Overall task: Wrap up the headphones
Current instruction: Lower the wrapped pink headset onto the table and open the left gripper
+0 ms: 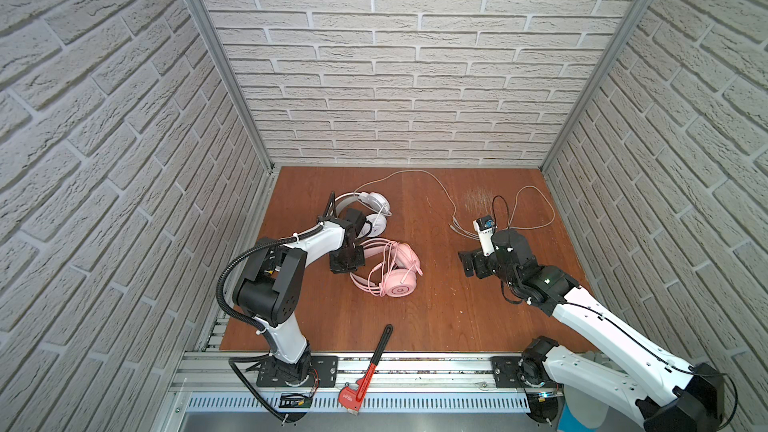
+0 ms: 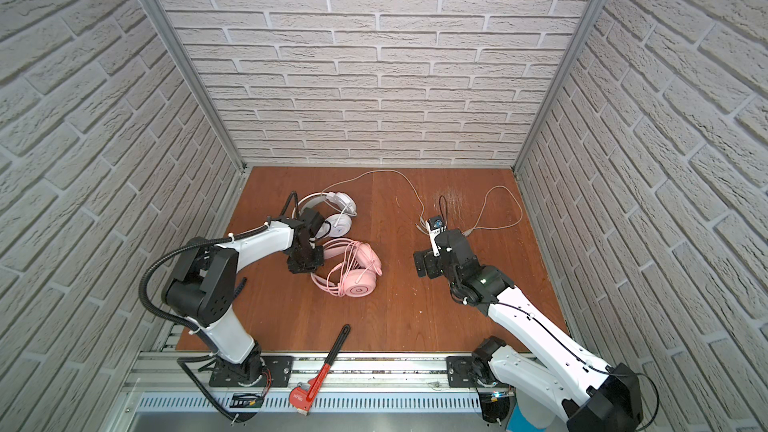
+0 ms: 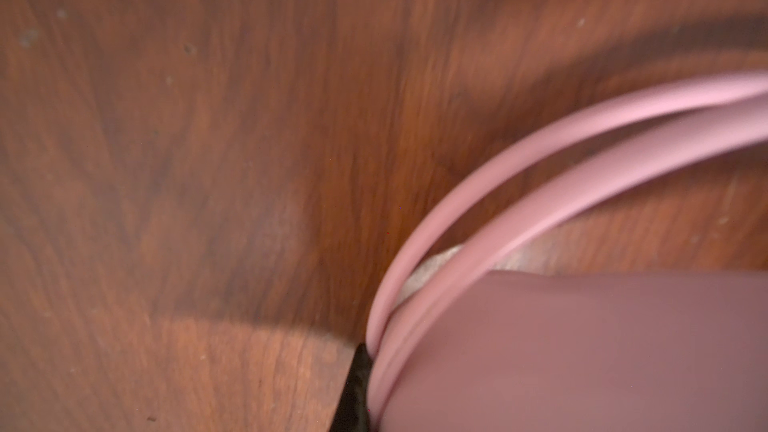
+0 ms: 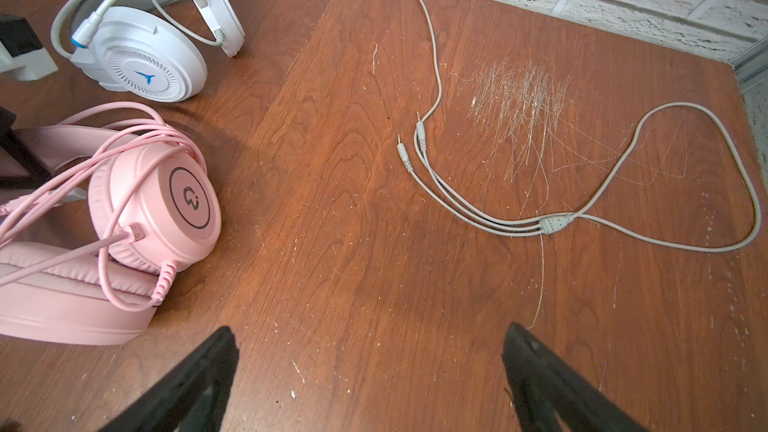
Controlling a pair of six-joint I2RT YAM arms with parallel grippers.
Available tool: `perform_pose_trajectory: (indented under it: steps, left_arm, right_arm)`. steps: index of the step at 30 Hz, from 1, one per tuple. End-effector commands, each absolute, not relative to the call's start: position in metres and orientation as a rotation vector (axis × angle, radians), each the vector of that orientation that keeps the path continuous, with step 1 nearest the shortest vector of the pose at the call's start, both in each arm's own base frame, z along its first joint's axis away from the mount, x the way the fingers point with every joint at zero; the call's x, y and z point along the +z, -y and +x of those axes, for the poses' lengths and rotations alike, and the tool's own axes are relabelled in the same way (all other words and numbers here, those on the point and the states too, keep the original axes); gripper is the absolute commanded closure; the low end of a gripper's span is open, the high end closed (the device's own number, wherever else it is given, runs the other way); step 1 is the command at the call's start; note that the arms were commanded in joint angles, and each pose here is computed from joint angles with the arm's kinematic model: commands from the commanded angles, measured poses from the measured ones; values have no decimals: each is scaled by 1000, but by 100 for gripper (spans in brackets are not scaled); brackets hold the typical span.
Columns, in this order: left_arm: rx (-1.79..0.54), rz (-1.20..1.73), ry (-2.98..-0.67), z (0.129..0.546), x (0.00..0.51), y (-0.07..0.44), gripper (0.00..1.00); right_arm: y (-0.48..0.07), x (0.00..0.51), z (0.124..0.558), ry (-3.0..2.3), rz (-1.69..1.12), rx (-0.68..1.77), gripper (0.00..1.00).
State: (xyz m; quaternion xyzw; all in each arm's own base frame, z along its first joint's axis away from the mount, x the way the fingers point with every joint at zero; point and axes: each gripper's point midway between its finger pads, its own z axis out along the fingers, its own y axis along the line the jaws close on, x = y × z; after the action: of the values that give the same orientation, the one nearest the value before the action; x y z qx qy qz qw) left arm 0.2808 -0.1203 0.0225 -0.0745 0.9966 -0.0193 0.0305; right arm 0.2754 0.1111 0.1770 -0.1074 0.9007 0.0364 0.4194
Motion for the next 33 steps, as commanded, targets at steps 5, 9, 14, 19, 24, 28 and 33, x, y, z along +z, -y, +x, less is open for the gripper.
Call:
perform_pose_trajectory:
  steps: [5, 9, 14, 19, 24, 28, 33]
  left_arm:
    - [42, -236, -3080, 282, 26, 105, 82]
    - [28, -240, -3073, 284, 28, 107, 74]
    - [-9, -254, -3051, 288, 33, 111, 64]
    - [-47, -258, -3034, 295, 40, 117, 59]
    - [-48, -260, -3041, 297, 44, 118, 51]
    - [-37, -269, -3039, 297, 50, 116, 43]
    - [-51, -280, -3006, 301, 65, 117, 35]
  right_arm:
    - [-112, 190, 282, -2218, -261, 95, 0]
    - [-112, 190, 282, -2218, -270, 93, 0]
    - [-111, 191, 283, -2214, -268, 83, 0]
    - [-113, 190, 284, -2221, -280, 84, 0]
    - [-115, 189, 285, -2225, -290, 89, 0]
    - [-116, 188, 285, -2227, -299, 92, 0]
    - [-118, 189, 285, -2225, -305, 101, 0]
